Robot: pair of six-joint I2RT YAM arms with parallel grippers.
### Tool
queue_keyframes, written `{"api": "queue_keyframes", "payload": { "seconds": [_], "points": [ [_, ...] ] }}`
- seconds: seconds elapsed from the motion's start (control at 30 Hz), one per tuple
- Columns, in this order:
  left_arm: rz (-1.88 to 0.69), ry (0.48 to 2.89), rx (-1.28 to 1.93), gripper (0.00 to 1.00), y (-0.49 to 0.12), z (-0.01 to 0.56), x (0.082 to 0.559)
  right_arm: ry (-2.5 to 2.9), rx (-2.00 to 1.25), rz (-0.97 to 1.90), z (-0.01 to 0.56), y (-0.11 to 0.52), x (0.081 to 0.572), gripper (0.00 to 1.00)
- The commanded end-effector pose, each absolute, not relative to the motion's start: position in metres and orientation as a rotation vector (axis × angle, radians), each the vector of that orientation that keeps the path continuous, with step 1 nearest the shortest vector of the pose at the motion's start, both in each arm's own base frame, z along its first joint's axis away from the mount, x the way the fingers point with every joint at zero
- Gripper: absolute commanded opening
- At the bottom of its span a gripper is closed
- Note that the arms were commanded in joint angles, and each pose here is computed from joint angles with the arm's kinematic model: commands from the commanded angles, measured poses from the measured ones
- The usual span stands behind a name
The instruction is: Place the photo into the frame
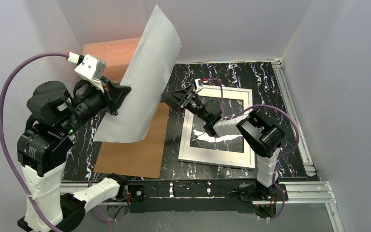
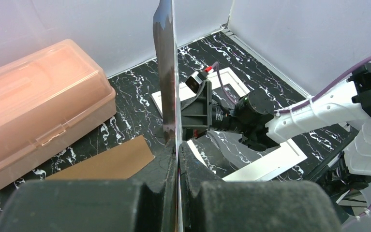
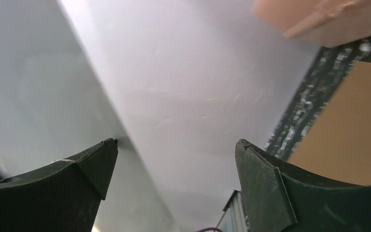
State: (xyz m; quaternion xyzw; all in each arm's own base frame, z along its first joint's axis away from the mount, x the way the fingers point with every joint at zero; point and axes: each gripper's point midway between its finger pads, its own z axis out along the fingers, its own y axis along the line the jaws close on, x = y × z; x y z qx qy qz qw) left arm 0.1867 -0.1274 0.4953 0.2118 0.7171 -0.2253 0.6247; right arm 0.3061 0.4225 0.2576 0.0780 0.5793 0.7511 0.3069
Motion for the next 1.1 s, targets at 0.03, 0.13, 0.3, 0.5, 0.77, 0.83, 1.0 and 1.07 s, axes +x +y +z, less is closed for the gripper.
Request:
{"api": "queue_keyframes", "payload": {
  "seconds": [0.03,0.13,0.3,0.5,0.77,0.83,1.0,1.07],
  "points": [
    [-0.482,1.608,0.446,0.00,-0.117,0.503,0.183,0.927,-0.076,2.233,0.399,0.394,0.248,0.99],
    [-0.459,1.599,0.416,0.00,-0.112,0.505,0.184,0.920,-0.071,2.229,0.402,0.391,0.246,0.99],
    [-0.434,1.573,0.368,0.00,-0.104,0.515,0.185,0.902,-0.096,2.248,0.409,0.391,0.239,0.99],
    [-0.442,1.574,0.356,0.00,-0.103,0.521,0.183,0.884,-0.144,2.267,0.415,0.396,0.233,0.99],
    [-0.459,1.563,0.357,0.00,-0.104,0.533,0.180,0.908,-0.201,2.314,0.404,0.432,0.231,0.99],
    [-0.457,1.558,0.358,0.00,-0.103,0.536,0.179,0.902,-0.174,2.313,0.400,0.432,0.235,0.99],
    [-0.443,1.541,0.357,0.00,-0.099,0.542,0.175,0.885,-0.162,2.322,0.403,0.437,0.239,0.99],
    [-0.442,1.539,0.357,0.00,-0.099,0.543,0.175,0.890,-0.166,2.316,0.405,0.440,0.241,0.99]
  ]
}}
